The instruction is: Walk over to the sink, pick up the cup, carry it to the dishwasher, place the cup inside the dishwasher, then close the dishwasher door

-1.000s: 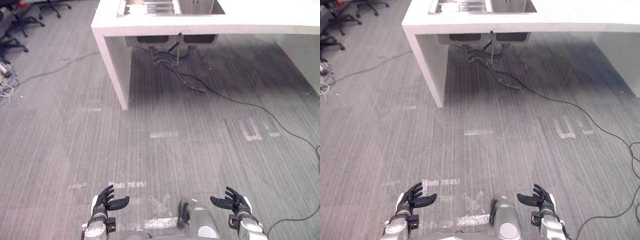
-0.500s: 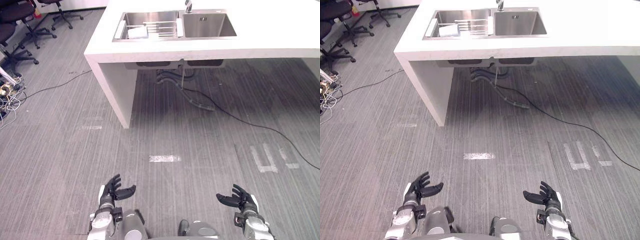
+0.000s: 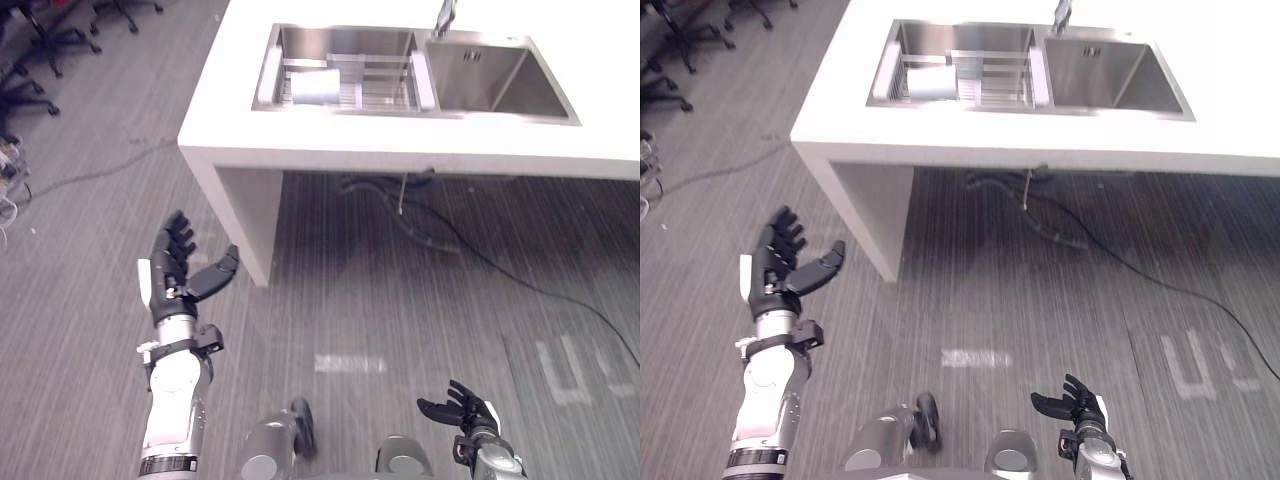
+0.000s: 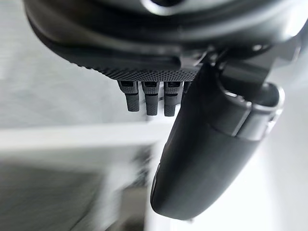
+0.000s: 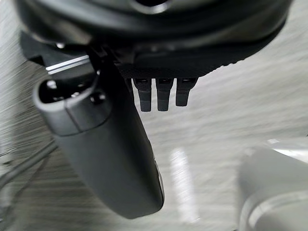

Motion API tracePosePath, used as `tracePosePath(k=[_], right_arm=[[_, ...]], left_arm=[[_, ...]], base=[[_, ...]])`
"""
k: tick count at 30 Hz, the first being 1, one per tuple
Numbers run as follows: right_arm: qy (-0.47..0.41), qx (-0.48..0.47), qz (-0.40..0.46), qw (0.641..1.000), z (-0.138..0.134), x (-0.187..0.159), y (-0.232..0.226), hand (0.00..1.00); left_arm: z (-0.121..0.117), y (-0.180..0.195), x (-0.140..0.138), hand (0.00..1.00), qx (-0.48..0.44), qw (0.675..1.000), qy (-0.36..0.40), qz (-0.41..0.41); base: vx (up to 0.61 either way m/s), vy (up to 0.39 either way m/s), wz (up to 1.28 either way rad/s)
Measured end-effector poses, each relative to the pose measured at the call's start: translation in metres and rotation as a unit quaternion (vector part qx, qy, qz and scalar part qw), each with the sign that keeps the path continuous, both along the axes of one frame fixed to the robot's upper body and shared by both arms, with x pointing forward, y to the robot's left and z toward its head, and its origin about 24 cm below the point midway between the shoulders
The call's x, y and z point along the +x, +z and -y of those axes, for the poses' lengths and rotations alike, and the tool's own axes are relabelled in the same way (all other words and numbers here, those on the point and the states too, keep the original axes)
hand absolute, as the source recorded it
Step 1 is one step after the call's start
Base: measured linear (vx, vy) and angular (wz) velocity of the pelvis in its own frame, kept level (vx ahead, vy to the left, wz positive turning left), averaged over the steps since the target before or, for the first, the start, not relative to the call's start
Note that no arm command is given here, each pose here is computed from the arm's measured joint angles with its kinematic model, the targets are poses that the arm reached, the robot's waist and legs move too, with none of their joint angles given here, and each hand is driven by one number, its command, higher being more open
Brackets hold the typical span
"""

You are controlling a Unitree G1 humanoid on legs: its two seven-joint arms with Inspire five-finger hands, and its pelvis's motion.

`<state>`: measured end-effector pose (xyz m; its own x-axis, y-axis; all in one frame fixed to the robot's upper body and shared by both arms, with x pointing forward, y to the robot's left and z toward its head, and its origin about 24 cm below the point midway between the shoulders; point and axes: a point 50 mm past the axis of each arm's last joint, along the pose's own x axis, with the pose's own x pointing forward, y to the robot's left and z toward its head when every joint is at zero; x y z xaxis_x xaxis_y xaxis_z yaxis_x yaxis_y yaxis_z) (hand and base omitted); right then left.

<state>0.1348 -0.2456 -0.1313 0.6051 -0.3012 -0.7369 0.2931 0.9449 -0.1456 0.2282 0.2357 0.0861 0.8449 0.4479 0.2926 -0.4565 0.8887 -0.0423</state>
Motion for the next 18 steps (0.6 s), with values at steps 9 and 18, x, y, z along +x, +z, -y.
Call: tracePosePath(k=[9, 18], right_arm=[[0.011, -0.028, -0.015, 0.999, 0.025, -0.019, 0.005, 0.9], [0.022, -0.062, 0.014, 0.998, 0.045, -0.012, 0.019, 0.9]], left_arm=[[0.004, 0.043, 0.023, 0.9, 0.123, 0.99, -0.027, 0.065], [0.041, 0.083, 0.043, 0.9, 0.338, 0.929, -0.104, 0.107]], base=[[0.57, -0.184, 0.33], [0.37, -0.157, 0.1]])
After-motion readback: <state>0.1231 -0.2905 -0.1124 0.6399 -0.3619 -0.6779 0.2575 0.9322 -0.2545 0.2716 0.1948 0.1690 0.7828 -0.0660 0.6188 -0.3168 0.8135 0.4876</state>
